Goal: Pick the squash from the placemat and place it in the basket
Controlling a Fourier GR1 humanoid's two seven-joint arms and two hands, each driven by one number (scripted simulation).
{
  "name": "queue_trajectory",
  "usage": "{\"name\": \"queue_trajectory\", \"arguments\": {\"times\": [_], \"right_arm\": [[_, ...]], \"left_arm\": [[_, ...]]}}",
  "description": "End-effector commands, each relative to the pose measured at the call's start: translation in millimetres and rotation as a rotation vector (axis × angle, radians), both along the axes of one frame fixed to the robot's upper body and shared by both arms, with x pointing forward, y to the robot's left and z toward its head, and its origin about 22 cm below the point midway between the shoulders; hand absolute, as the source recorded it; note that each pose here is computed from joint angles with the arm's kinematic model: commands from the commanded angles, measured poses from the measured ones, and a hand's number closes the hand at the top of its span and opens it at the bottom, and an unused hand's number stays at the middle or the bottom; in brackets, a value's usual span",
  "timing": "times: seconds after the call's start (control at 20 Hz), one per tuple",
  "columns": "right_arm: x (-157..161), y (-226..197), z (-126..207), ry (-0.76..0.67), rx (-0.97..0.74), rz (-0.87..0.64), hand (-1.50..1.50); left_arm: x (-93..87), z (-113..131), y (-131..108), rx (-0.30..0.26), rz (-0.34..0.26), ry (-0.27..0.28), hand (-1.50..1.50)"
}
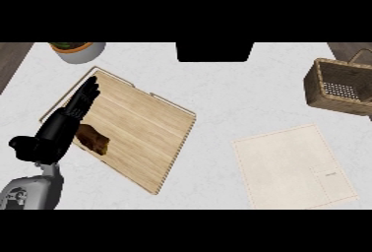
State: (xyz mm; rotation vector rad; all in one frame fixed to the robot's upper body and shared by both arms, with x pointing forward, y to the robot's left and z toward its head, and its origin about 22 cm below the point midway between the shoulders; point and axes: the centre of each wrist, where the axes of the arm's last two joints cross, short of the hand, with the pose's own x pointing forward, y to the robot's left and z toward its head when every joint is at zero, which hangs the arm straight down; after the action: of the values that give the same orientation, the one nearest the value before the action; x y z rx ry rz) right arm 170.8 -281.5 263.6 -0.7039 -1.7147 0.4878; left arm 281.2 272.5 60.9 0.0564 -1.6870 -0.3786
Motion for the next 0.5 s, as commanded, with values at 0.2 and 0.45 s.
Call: {"name": "queue_trajectory", "arguments": {"times": [0.2, 0.45], "right_arm": [[50.7, -30.3, 55.0, -0.062, 0.022, -0.173, 1.5], [83.1, -58.2, 71.8, -0.12, 0.111, -0.272, 1.5]], "left_arm": [[15.1, -1.5, -2.9, -0.005, -0.007, -0.005, 0.0], [-12.3, -1.0, -2.8, -0.001, -0.035, -0.021, 0.0]]}}
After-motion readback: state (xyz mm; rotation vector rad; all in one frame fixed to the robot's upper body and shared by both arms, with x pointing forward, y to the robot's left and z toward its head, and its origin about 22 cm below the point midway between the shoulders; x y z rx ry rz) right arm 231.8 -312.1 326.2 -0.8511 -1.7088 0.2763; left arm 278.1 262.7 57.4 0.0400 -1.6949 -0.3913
